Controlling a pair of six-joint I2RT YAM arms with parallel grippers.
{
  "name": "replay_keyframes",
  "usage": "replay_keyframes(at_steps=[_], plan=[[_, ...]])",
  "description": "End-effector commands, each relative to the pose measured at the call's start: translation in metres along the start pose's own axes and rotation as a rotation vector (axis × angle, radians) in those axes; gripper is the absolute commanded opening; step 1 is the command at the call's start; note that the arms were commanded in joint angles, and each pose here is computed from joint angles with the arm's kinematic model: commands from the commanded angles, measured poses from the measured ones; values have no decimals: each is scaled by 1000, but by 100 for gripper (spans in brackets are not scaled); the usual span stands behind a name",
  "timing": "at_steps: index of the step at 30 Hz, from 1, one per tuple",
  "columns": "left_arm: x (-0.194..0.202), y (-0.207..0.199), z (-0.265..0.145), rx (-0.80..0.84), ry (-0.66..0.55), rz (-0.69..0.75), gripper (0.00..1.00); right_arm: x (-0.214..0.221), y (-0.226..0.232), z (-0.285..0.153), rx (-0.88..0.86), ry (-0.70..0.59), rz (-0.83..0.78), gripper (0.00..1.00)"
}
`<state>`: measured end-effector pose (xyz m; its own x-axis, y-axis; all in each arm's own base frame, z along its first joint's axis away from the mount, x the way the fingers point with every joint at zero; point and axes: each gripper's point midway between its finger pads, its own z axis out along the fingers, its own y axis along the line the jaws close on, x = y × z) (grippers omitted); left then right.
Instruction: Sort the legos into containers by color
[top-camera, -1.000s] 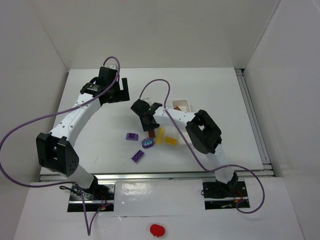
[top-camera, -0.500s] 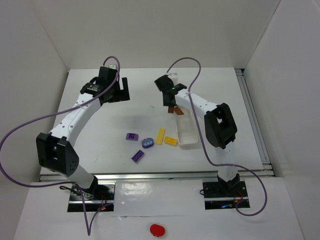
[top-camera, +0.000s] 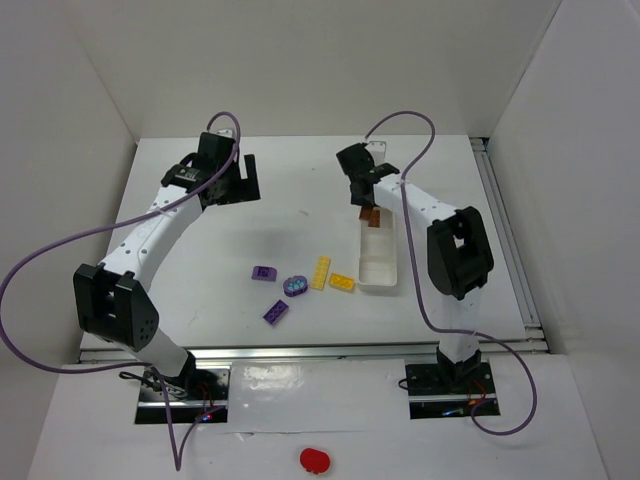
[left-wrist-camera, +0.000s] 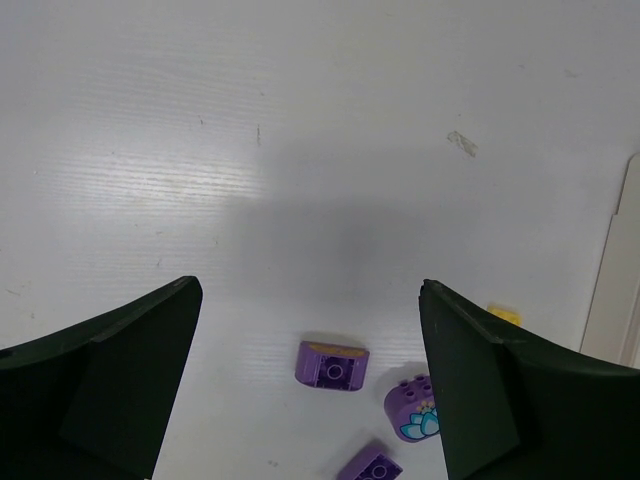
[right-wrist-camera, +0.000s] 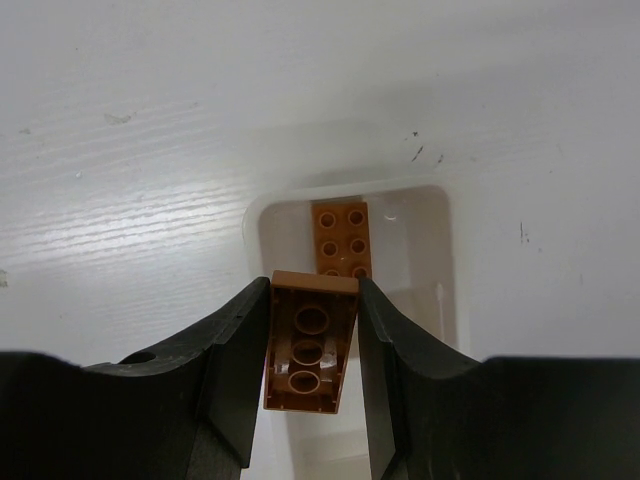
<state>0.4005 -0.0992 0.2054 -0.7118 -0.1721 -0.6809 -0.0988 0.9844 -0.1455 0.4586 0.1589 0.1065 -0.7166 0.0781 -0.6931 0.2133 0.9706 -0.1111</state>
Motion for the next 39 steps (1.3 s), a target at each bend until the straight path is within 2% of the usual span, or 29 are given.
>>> replay_keyframes(at_steps=[1,6,8,9,10,15,18,22,25,26,30,34,39], plan=[[-18,-5,-6,14,-46,3,100,-35,-10,-24,-19,-107,89,37],[-17,-8,-7,31,-40,3,100,-26,-20,-11,13,-75,102,39],[-17,-8,-7,31,-40,3,100,-31,-22,-10,27,-96,102,44],[-17,-8,-7,31,-40,3,100,-30,-20,-7,26,-97,102,51],[-17,-8,-7,31,-40,3,100,-30,-27,-2,56,-99,104,66],[-15,-7,-8,31,-40,3,100,-44,-28,-12,53,-124,119,84],[-15,-7,-8,31,-40,3,100,-55,-29,-32,28,-158,136,78],[-16,-3,-8,10,-48,2,100,-22,-17,-59,-56,-121,70,64],[-18,1,-8,-15,-57,2,100,21,14,-82,-192,-41,-15,64],[-18,1,-8,-15,-57,2,100,42,37,-93,-265,-3,-52,66],[-17,-1,-8,-3,-53,-7,100,93,78,-118,-383,91,-112,77],[-15,-3,-5,5,-40,-5,100,127,99,-110,-391,163,-163,78],[-15,-3,-5,5,-40,-5,100,143,111,-93,-386,215,-197,81]])
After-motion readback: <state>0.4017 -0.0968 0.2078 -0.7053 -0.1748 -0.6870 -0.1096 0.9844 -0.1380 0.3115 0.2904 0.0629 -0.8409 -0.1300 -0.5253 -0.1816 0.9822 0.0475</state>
